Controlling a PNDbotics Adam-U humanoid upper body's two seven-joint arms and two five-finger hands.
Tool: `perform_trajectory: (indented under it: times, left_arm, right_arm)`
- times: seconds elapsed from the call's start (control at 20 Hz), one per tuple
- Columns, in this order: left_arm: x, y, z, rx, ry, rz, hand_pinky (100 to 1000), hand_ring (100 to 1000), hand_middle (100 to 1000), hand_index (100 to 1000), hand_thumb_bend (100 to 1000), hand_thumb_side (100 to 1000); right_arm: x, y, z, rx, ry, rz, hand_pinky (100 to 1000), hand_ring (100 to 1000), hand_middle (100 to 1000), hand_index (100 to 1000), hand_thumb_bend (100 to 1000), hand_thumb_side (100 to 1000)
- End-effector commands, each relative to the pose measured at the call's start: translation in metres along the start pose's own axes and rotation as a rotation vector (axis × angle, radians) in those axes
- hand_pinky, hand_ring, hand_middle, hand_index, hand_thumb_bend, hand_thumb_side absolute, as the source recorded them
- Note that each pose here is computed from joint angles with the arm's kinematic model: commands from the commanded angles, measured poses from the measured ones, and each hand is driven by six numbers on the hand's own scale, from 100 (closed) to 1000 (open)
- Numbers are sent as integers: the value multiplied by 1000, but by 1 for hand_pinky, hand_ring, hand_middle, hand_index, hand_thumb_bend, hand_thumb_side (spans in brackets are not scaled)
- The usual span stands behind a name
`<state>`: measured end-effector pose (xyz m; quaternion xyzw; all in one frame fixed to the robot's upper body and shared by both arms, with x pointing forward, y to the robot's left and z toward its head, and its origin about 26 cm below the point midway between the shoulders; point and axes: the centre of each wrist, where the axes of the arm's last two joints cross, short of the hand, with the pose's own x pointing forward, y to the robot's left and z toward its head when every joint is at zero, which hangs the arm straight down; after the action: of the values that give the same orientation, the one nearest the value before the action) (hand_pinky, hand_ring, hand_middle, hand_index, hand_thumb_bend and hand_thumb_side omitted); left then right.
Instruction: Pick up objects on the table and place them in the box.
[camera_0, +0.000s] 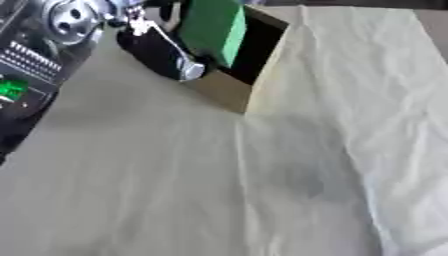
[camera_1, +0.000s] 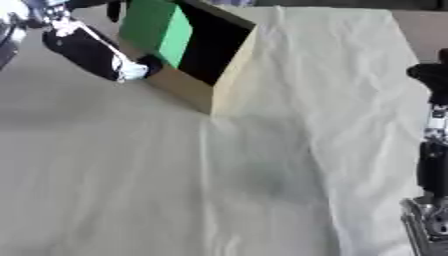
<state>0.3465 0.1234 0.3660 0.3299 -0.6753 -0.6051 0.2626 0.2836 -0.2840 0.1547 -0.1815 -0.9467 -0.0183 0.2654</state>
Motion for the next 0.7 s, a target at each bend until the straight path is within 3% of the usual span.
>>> perform_trajectory:
  times: [0.05,0.3,0.7]
  left_arm:
    - [-13,7,-14,74,47,-8,446,514,497,551,100,119]
    - [-40,-4,-39,109,143,-10,452,519,501,556,100,120]
    - [-69,-16,-59,154,243,-32,450,519,504,560,100,104]
  right_arm:
    - [4,-1,-7,17,-33,-10,806,700,630,820,100,770]
    - [5,2,-8,20,-36,-22,807,699,629,819,100,775]
    - [6,6,-11,17,-43,-44,807,697,627,819,100,765]
